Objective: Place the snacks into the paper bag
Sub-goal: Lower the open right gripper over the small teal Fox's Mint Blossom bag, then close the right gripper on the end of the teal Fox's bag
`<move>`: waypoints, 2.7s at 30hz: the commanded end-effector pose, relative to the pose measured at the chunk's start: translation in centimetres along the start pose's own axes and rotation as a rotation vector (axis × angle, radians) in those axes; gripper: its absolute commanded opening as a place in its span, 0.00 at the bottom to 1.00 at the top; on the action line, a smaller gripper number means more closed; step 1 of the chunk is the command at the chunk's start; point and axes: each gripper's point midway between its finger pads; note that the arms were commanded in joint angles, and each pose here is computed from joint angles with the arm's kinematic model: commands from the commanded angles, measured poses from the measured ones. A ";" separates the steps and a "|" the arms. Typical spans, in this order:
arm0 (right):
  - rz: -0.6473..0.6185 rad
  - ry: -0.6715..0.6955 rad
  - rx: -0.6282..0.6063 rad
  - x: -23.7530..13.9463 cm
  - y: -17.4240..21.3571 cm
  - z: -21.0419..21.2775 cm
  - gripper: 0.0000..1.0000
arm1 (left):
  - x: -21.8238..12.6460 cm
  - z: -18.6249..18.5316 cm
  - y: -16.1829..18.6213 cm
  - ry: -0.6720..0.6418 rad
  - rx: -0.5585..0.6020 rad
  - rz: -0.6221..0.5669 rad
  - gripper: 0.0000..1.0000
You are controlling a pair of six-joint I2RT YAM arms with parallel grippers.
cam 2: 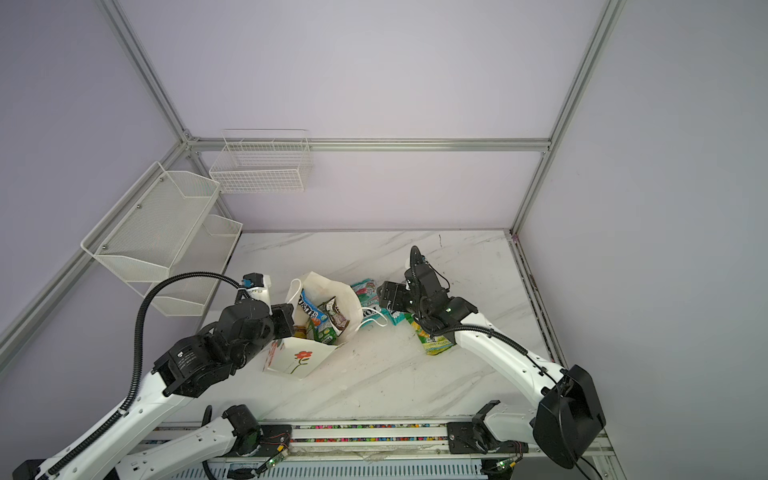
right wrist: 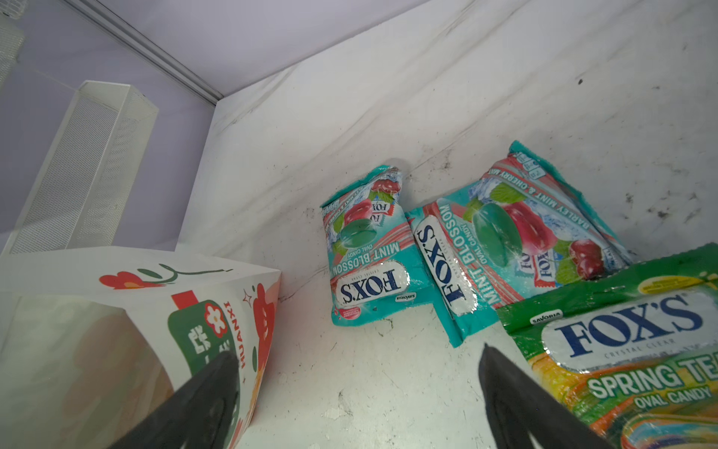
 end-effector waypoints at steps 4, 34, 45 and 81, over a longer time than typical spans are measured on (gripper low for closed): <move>0.047 -0.075 0.045 1.8 1.4 0.0 0.97 | 0.0 0.6 -0.4 -0.014 -0.003 -0.029 0.00; 0.187 -0.169 0.172 7.9 6.6 -1.5 0.84 | -0.4 1.3 -0.3 -0.022 -0.008 -0.034 0.00; 0.220 -0.177 0.248 10.1 8.5 -2.2 0.81 | -0.4 1.3 -0.3 -0.021 -0.010 -0.035 0.00; 0.192 -0.094 0.424 16.1 10.2 -5.7 0.57 | -0.8 1.7 -0.4 -0.025 -0.014 -0.039 0.00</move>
Point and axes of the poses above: each gripper's point midway between its finger pads, its own x axis out along the fingers, its own z axis along the line the jaws close on, y = z × x, and after that the axes turned 10 degrees about -x, right-handed
